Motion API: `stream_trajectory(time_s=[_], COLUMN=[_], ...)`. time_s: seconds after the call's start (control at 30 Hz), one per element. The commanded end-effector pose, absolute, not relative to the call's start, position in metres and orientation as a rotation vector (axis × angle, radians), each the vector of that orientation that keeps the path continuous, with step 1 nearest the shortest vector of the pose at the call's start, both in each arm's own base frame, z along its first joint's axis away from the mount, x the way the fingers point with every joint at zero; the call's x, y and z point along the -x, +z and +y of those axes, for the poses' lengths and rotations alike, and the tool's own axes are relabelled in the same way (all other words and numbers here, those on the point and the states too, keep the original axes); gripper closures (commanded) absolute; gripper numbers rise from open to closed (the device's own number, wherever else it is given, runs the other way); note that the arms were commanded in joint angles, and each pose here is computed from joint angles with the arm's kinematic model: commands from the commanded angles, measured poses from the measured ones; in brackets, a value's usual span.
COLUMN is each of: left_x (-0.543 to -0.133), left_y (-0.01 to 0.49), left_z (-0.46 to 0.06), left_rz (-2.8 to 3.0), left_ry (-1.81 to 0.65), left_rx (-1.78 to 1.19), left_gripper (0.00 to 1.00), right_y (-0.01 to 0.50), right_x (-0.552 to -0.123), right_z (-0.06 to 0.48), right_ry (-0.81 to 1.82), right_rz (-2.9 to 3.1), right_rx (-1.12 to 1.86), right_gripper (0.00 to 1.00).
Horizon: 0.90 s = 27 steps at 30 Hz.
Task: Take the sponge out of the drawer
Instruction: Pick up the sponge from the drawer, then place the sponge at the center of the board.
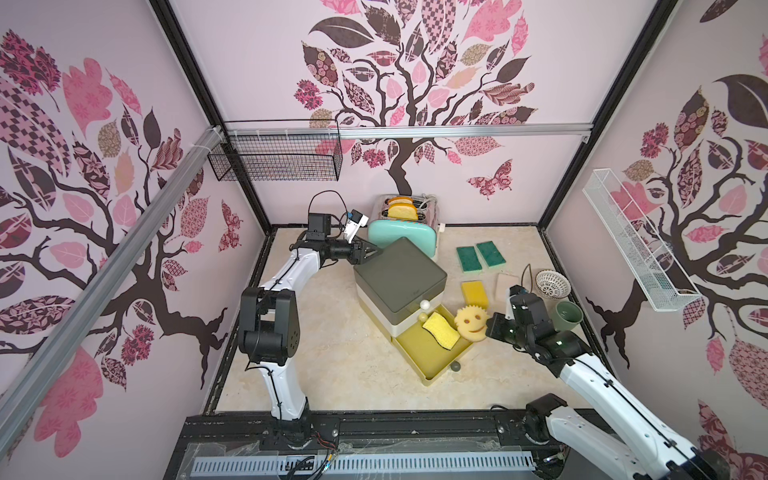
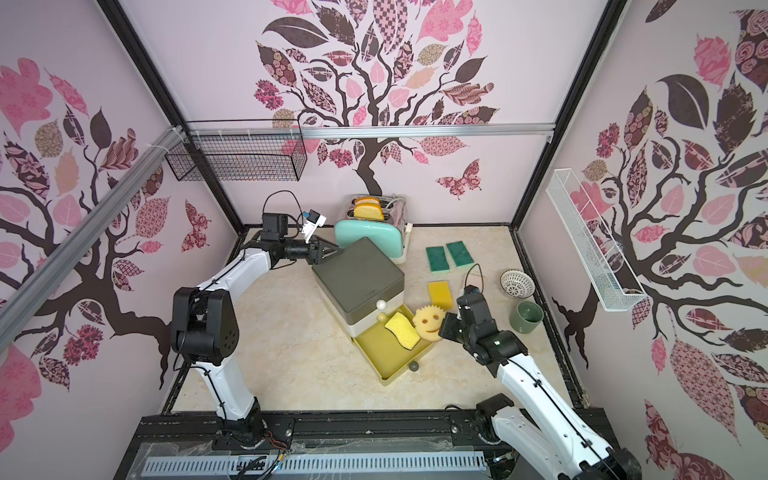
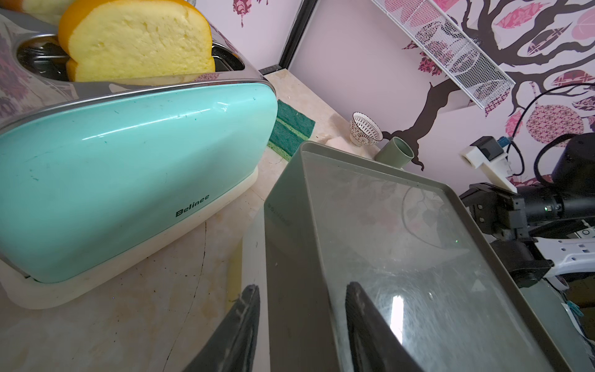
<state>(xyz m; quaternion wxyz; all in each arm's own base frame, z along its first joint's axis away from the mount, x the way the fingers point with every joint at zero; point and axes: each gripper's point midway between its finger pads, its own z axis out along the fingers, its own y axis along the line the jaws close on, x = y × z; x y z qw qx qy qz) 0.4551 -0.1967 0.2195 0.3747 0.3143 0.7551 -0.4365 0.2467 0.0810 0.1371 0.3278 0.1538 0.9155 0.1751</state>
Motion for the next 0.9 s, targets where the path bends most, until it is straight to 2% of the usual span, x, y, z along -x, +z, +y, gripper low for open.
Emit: stream_trajectory(time_s=[0.0,0.27,0.5,0.53,0.57,0.6,0.63,0.7,0.87], left_x=[-0.45,-0.45,-0.451,-0.452,-0.451,-0.451,-0.451,-0.45,-0.45], left_y=[0.166,0.167,0.165,0.165,0.164,0.165,0.165,0.165,0.165], left_z=[-0.2,-0.199,-0.199,-0.199,-0.199,-0.199,-0.199,-0.198,-0.199], left_rz=[2.076,2.072,2.07,2.07,2.072,2.073,2.071,2.073,2.074], left_ry=[-1.118,-1.121,-1.127,-1.127,-1.129,-1.129,-1.127,-1.126,-1.121], left_rx=[-0.779,-0.774,-0.771,-0.77,-0.771,-0.77,-0.77,-0.77,-0.773], left_gripper=[0.53,0.53,0.53,0.53,0.53,0.53,0.53,0.53,0.53], right_y=[0.136,0.094,0.068,0.064,0.062,0.06,0.061,0.069,0.115], right_x=[-0.252,-0.252,-0.254,-0.255,-0.257,-0.259,-0.261,-0.266,-0.275], right_z=[0.057,0.019,0.023,0.024,0.025,0.025,0.025,0.022,0.042], right_ry=[0.418,0.339,0.339,0.342,0.344,0.335,0.323,0.292,0.389], right_rz=[2.337,2.313,2.384,2.396,2.407,2.418,2.421,2.415,2.377], right_rx=[-0.594,-0.905,-0.93,-0.923,-0.915,-0.907,-0.893,-0.857,-0.594], right_gripper=[1.0,1.0,0.98,0.95,0.87,0.73,0.65,0.57,0.53])
